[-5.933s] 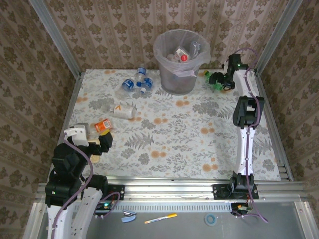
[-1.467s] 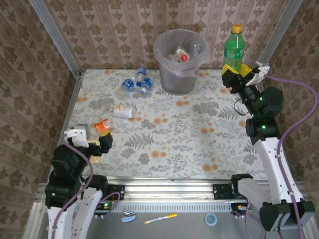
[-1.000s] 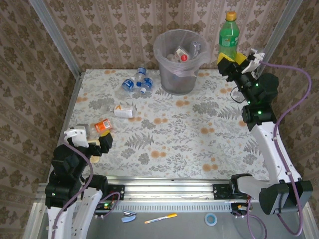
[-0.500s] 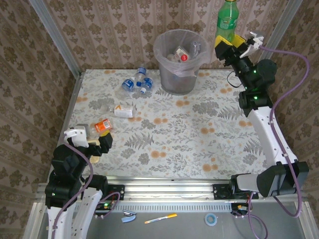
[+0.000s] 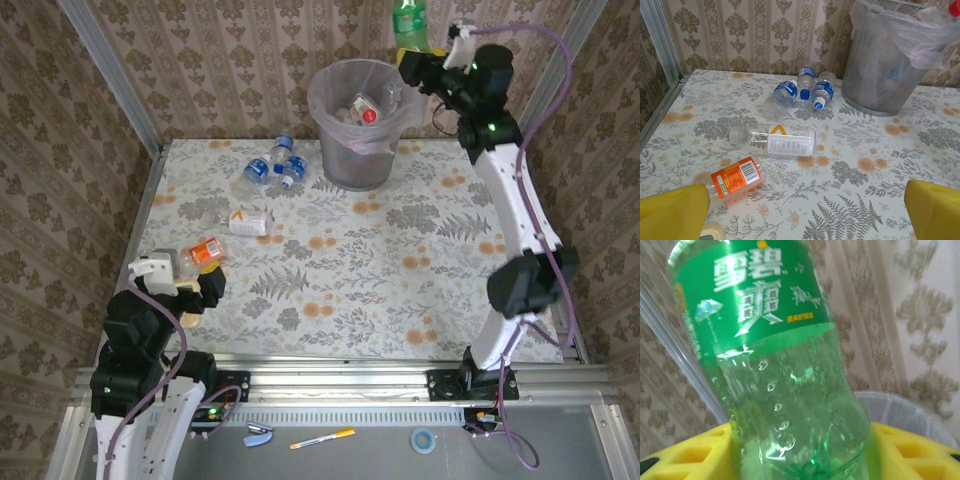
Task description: Throw the plastic bottles in the bin
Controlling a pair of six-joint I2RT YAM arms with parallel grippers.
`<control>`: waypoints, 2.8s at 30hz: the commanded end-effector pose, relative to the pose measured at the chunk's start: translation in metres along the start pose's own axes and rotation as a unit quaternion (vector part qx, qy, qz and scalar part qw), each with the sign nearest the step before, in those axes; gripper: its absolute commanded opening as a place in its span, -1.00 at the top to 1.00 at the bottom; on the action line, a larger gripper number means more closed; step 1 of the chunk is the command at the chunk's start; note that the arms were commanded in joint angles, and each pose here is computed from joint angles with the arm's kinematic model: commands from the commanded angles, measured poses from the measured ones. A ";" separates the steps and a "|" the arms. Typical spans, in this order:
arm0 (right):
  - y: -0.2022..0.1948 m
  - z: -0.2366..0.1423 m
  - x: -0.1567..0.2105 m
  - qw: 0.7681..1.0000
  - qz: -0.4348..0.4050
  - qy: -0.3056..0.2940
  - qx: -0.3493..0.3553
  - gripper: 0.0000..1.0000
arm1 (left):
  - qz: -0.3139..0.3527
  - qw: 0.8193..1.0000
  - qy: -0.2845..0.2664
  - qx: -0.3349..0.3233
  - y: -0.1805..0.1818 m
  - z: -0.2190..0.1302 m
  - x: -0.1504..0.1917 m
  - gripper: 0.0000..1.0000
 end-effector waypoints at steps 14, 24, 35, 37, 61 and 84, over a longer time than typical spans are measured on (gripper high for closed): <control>0.025 -0.033 0.026 0.991 0.029 0.133 -0.016 -0.80 | 0.004 1.000 0.006 -0.010 0.003 0.002 0.003 -1.00; 0.048 -0.078 0.011 0.994 0.005 0.103 -0.022 -0.90 | 0.003 1.000 0.007 -0.011 0.003 0.001 0.003 -1.00; 0.060 -0.121 0.034 0.994 -0.007 0.104 -0.028 -1.00 | 0.002 1.000 0.024 -0.019 0.005 0.007 0.006 -1.00; 0.068 -0.136 0.031 0.995 -0.014 0.093 -0.032 -1.00 | 0.001 0.999 0.026 -0.021 0.006 0.008 0.005 -1.00; 0.090 -0.210 0.122 0.985 0.035 0.158 -0.059 -1.00 | -0.132 0.970 0.184 -0.086 0.018 0.083 0.029 -1.00; 0.089 -0.258 0.186 0.975 0.075 0.204 -0.038 -1.00 | -0.494 0.811 0.197 -0.243 0.095 0.126 0.069 -0.99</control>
Point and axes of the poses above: each hand's point on the last joint's axis, 136 mm out from that joint toward the fingers, its own z axis out along the fingers, its own y axis along the line the jaws close on, x = y × z, the point moved 4 cm from there along -z, back along the fingers, and after that the axes turned 2 degrees about -z, right-handed, at the moved point
